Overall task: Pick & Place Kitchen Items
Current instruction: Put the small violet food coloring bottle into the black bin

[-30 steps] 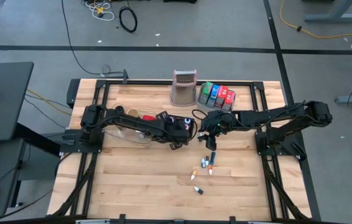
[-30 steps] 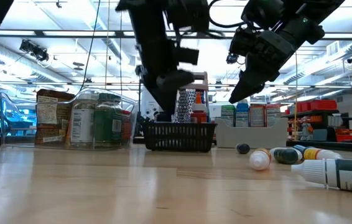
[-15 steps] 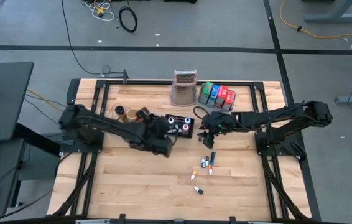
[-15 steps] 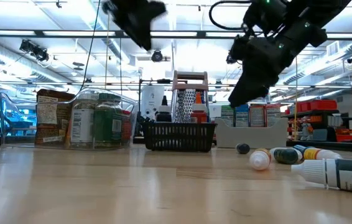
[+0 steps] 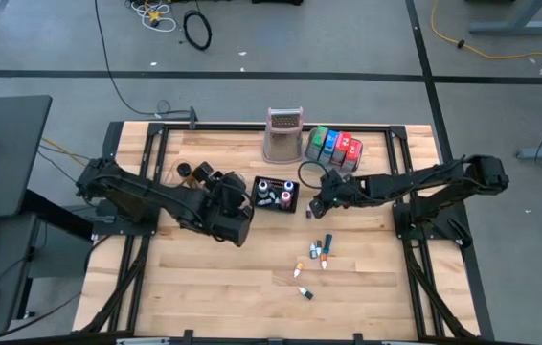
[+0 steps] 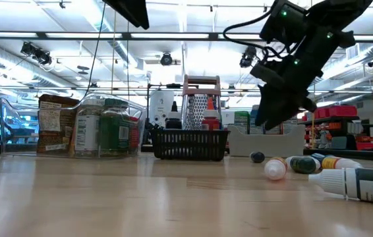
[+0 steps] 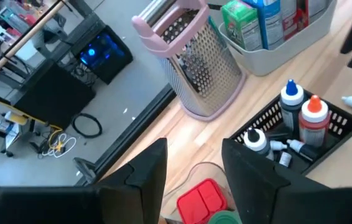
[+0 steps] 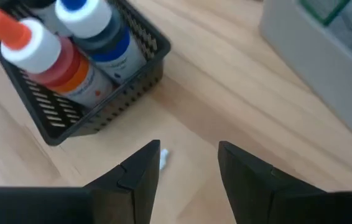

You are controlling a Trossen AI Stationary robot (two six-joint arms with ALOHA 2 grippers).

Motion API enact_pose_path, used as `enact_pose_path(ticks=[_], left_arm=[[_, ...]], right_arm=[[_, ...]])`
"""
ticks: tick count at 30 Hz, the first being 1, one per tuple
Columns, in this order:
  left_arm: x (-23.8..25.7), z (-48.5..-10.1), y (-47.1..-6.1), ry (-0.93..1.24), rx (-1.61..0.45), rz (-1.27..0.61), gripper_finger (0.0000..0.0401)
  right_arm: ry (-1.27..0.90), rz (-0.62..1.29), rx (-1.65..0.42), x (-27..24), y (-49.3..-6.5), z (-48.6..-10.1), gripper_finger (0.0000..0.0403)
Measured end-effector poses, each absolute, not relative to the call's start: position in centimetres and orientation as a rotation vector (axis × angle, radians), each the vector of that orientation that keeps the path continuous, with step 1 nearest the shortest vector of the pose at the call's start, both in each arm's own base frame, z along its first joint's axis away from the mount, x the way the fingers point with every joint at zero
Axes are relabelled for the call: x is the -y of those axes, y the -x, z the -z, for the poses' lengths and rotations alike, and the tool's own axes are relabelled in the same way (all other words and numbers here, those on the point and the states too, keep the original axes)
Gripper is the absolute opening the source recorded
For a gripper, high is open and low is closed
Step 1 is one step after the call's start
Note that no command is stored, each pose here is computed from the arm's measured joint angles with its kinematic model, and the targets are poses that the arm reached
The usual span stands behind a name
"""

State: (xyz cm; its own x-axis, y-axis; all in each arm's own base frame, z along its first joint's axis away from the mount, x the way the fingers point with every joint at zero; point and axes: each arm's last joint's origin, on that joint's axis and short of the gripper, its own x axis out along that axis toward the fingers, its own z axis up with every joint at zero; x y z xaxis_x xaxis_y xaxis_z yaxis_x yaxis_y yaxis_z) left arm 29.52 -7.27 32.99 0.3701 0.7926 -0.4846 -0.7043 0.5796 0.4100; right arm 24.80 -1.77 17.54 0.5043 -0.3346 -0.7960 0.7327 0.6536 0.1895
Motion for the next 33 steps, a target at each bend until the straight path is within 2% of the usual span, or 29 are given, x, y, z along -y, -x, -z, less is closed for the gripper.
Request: enact_pose_path(ticks=[14, 21, 25, 33], left_arm=[[7.3, -33.0, -29.6, -0.133, -0.69, -0.967, 0.0164], [7.3, -33.0, -29.6, -0.132, -0.69, -0.967, 0.0164], [7.3, -33.0, -29.6, -0.131, -0.689, -0.967, 0.0164], [7.3, -33.0, -29.7, -0.13, -0.688, -0.967, 0.0164]], right_arm=[[-0.626, 0.608, -0.864, -0.7, -27.5, -13.0, 0.0171], [-0.614, 0.637, -0.895, -0.9, -28.1, -11.2, 0.0169], [-0.565, 0.63, -0.911, -0.8, -28.1, -10.9, 0.015], [-0.53, 0.609, -0.919, -0.8, -28.0, -11.0, 0.0082]])
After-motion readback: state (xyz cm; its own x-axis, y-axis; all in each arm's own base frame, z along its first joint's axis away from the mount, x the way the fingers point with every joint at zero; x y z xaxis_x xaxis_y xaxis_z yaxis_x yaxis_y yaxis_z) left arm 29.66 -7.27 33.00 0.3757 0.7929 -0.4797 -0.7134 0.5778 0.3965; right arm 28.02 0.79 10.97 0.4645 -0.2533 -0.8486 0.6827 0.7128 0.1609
